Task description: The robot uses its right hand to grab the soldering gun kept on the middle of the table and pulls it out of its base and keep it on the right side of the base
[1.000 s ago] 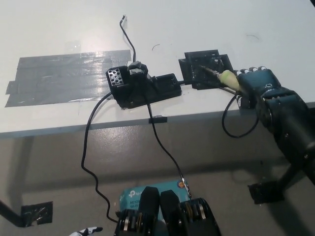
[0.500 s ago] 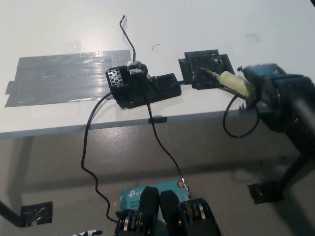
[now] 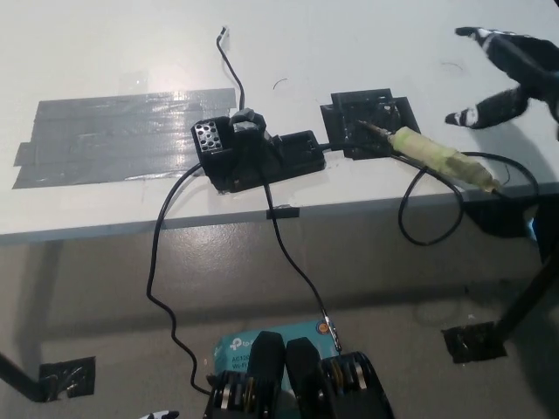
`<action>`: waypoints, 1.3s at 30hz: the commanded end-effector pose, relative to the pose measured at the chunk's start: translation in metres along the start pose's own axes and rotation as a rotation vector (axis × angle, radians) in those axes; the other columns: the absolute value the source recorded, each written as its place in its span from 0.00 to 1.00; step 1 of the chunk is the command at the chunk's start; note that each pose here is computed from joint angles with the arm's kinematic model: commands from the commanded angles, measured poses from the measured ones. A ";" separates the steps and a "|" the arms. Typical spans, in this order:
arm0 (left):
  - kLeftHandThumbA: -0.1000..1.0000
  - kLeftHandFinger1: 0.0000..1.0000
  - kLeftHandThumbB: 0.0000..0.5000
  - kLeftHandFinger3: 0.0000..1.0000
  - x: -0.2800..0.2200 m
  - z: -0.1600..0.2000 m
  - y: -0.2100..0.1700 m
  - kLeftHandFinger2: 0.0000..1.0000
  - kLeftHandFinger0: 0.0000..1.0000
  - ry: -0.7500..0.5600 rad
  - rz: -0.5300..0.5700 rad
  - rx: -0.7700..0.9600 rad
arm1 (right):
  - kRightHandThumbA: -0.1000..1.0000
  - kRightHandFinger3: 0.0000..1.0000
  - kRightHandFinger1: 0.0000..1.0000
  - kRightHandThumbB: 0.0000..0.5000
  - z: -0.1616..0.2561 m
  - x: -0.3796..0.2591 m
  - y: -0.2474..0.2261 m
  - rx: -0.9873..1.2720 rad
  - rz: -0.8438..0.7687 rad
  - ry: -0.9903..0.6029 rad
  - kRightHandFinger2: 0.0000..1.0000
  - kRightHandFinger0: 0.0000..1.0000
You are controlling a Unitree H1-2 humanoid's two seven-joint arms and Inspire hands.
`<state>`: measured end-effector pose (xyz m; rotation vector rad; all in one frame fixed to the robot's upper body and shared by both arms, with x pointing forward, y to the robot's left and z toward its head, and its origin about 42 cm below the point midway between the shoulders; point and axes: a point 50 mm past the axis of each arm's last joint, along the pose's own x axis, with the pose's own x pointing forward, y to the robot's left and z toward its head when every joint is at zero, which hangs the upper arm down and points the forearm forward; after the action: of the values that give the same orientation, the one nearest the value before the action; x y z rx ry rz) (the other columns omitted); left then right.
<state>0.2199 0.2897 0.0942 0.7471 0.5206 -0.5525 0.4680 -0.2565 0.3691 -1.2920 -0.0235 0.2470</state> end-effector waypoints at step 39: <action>0.64 0.85 0.55 0.99 -0.018 -0.010 0.017 0.94 0.73 0.026 0.016 -0.028 | 0.15 1.00 0.97 0.38 -0.103 -0.219 0.249 0.551 0.188 0.086 1.00 0.81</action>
<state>0.2159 0.3075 0.0992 0.7206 0.5411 -0.5065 0.2265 -0.3356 0.1161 -0.7440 0.2659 0.2843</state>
